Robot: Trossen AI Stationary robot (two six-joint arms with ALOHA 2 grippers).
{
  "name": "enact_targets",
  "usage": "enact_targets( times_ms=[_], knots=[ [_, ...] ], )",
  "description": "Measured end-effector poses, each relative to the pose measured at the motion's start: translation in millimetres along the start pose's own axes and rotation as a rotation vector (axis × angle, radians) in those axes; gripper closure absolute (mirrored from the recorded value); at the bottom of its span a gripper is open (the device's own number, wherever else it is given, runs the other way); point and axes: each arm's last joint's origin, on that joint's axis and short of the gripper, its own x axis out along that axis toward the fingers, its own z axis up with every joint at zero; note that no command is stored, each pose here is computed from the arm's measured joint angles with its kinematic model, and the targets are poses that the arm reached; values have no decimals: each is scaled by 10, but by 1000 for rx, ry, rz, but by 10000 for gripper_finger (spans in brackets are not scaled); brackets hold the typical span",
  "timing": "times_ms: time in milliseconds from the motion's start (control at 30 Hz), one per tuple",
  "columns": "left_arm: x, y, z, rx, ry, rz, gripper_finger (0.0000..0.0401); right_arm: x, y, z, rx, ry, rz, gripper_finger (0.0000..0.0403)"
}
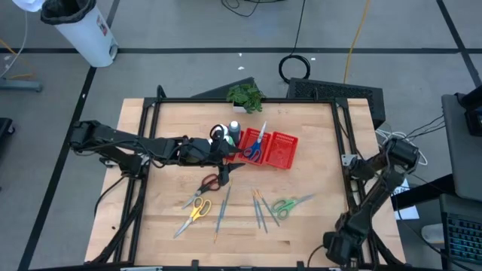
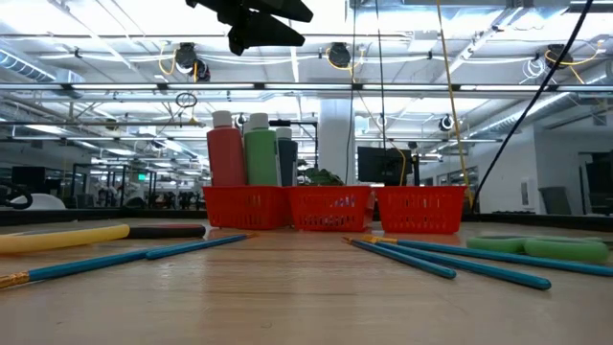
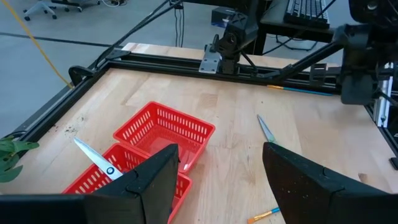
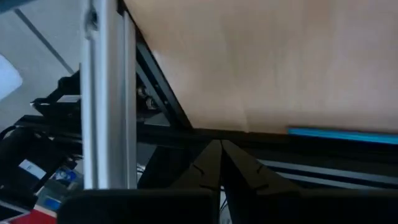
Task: Pick & Place Paint Supplies
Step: Adjust the blue paint brush on the table
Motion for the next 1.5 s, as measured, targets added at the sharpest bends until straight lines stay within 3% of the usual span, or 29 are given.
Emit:
enact_targets(
  times_ms=[200, 433, 567, 767, 1000, 1133, 1233, 1500],
  knots=[
    [0, 0, 0, -1, 0, 0, 160, 186, -81, 38, 15, 23, -96, 402],
    [0, 0, 1, -1, -1, 1, 160, 244, -340, 65, 9, 55, -347, 403],
    [0, 2, 1, -2, -2, 7, 160, 159, -443, 110, -1, 2, -457, 403],
    [0, 2, 2, -2, -2, 7, 160, -17, -514, 308, -35, -116, -521, 403],
    [0, 2, 2, -1, -3, 8, 160, -281, -298, 461, -208, -254, -578, 403],
    [0, 2, 2, -2, -3, 8, 160, -461, -260, 389, -163, -245, -724, 403],
    [0, 2, 2, -2, -3, 8, 160, -508, -298, 271, -119, -165, -740, 402],
    [0, 2, 1, -1, -1, 8, 160, -290, -498, 158, -98, 24, -624, 402]
  ],
)
